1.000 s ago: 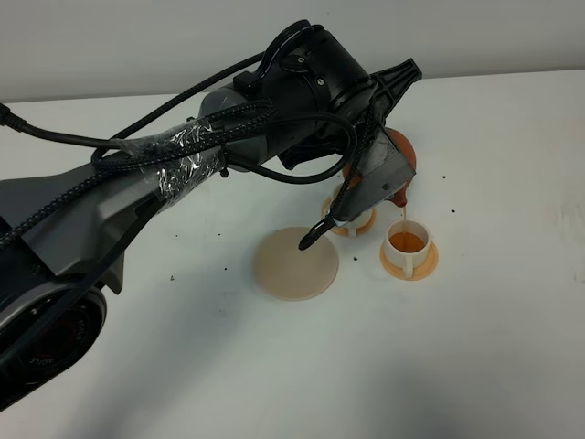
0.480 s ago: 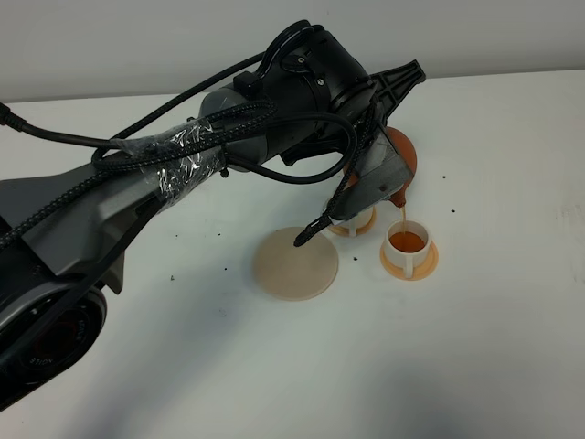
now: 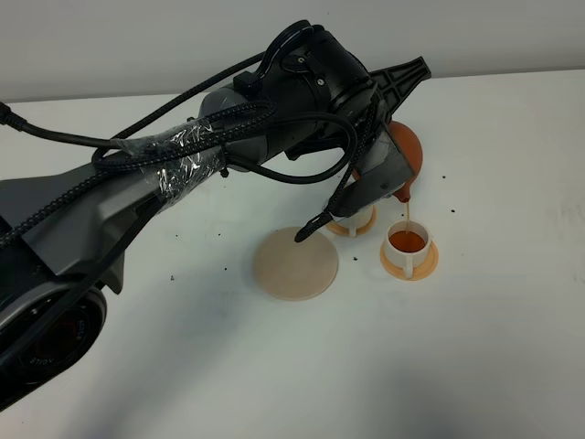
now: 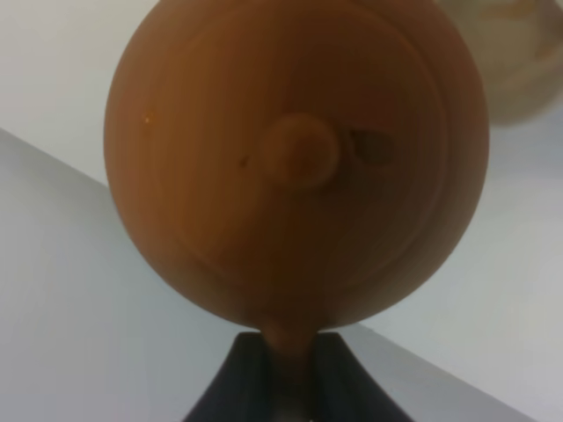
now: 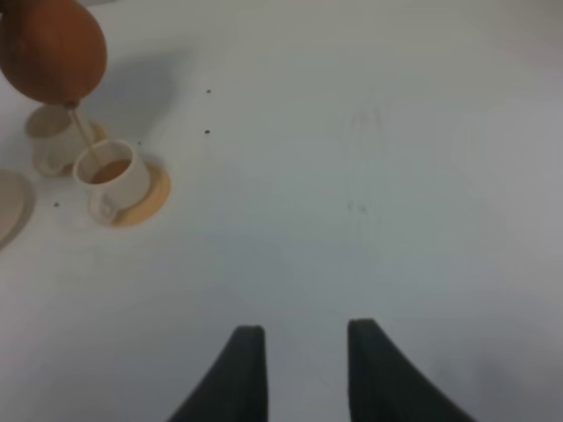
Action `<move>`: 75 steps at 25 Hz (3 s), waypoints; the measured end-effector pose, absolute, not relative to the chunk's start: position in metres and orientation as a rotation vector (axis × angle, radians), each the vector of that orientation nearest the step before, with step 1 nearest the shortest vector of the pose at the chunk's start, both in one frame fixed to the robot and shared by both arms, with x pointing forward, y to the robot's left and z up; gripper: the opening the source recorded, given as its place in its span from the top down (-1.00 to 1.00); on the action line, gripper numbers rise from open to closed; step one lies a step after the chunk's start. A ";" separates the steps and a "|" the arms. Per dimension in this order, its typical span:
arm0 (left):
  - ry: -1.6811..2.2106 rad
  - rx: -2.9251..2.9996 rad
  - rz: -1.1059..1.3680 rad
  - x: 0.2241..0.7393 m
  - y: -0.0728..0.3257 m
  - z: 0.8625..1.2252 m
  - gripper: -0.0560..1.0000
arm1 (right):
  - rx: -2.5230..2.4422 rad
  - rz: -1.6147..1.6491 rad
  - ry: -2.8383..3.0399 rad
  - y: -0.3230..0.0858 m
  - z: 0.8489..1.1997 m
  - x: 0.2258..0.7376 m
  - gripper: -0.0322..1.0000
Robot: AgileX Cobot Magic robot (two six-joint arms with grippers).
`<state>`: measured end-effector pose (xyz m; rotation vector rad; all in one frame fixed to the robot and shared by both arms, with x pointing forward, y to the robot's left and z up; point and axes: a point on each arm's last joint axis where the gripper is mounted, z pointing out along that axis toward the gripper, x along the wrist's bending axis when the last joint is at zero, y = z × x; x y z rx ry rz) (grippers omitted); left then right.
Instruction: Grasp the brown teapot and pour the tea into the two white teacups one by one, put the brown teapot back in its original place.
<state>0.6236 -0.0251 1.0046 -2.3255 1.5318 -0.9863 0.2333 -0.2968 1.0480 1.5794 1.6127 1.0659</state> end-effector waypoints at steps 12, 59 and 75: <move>1.562 -2.293 -0.995 0.624 -0.026 1.005 0.65 | 1.579 1.066 1.613 -0.297 1.048 0.233 0.47; 1.638 -2.181 -1.059 0.627 -0.029 1.009 0.65 | 1.579 1.066 1.613 -0.297 1.048 0.233 0.47; 1.557 -2.346 -0.981 0.622 -0.027 1.004 0.65 | 1.579 1.066 1.613 -0.297 1.048 0.233 0.47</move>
